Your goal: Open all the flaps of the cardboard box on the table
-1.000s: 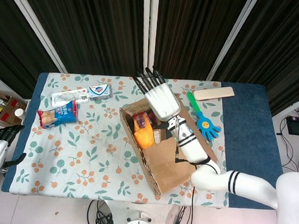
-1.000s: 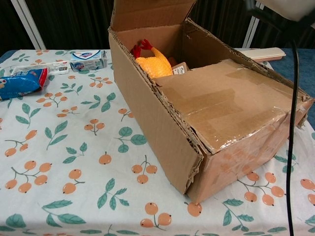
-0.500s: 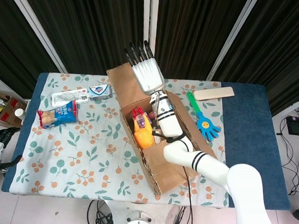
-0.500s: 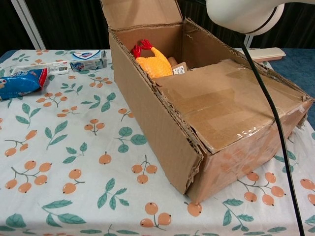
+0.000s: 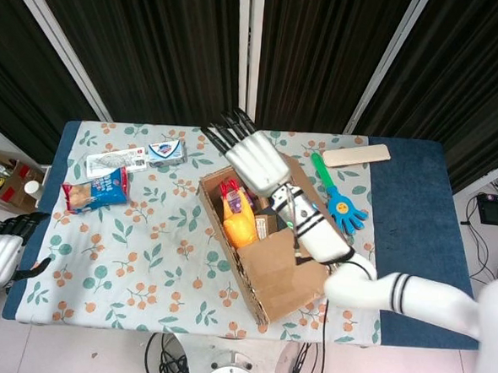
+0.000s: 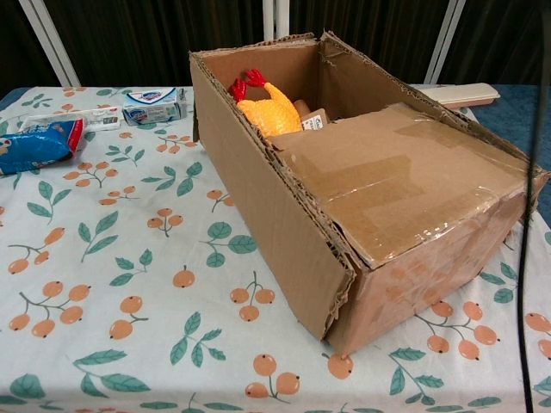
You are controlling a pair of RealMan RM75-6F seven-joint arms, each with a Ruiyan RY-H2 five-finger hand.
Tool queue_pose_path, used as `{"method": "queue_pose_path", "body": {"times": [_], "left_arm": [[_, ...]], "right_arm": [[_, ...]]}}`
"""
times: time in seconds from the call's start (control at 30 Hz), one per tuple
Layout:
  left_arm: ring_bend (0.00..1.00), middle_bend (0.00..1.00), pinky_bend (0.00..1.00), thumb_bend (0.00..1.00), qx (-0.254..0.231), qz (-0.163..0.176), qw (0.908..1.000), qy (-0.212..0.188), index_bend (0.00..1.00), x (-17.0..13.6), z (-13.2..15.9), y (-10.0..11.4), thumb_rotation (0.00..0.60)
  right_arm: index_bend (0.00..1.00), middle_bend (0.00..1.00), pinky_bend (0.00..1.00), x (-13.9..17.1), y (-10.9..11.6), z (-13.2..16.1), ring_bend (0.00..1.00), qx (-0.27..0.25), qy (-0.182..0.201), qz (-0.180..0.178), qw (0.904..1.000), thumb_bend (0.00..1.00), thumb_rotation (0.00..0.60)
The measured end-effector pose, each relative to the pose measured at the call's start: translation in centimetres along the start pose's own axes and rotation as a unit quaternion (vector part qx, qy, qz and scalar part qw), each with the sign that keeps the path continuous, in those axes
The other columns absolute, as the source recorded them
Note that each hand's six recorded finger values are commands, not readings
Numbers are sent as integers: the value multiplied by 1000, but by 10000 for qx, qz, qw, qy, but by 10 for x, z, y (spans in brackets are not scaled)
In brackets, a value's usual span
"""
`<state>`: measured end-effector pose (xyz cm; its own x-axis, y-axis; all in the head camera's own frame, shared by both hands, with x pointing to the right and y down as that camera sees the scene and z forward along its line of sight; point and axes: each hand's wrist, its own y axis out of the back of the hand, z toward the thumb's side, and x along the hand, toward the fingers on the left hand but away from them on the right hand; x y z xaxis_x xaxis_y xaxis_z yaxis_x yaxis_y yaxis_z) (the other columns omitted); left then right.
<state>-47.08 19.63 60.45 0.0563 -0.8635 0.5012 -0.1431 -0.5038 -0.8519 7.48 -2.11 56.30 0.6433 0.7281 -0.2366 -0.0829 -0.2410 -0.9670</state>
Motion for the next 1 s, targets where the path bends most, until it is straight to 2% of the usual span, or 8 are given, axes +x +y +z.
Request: {"method": "queue_pose_path", "body": {"times": [0.1, 0.2, 0.27, 0.33, 0.43, 0.83, 0.93, 1.0], "left_arm": [[126, 119, 164, 256, -6, -7, 10000, -43, 120, 2, 3, -2, 600], [126, 119, 164, 256, 5, 13, 10000, -57, 120, 3, 5, -3, 600], [126, 119, 164, 257, -24, 12, 10000, -57, 120, 4, 5, -5, 600], [126, 118, 164, 257, -41, 3, 10000, -62, 120, 4, 6, -6, 600], [126, 119, 163, 256, -42, -26, 10000, -56, 119, 3, 5, -9, 600], [126, 119, 163, 256, -39, -62, 10000, 23, 120, 1, -2, -10, 600], [126, 119, 163, 257, -34, -70, 10000, 32, 120, 0, -3, -10, 600], [126, 119, 164, 256, -30, -76, 10000, 37, 120, 0, -3, -10, 600]], "right_arm": [[244, 229, 0, 38, -3, -12, 0, -49, 33, 704, 9975, 951, 600], [266, 242, 0, 76, -21, -24, 0, -210, -60, 1548, 9877, 973, 600], [267, 243, 0, 100, -38, -30, 0, -365, -124, 2076, 9774, 982, 600], [266, 243, 0, 111, -47, -30, 0, -455, -123, 2316, 9717, 987, 600], [264, 243, 0, 120, -57, -29, 0, -525, -90, 2497, 9669, 989, 600], [251, 243, 0, 123, -87, -18, 0, -578, 95, 2713, 9607, 994, 600], [270, 296, 0, 122, -88, -16, 0, -610, 117, 2739, 9598, 998, 600], [328, 388, 0, 122, -88, -14, 8, -668, 118, 2738, 9594, 1000, 600]]}}
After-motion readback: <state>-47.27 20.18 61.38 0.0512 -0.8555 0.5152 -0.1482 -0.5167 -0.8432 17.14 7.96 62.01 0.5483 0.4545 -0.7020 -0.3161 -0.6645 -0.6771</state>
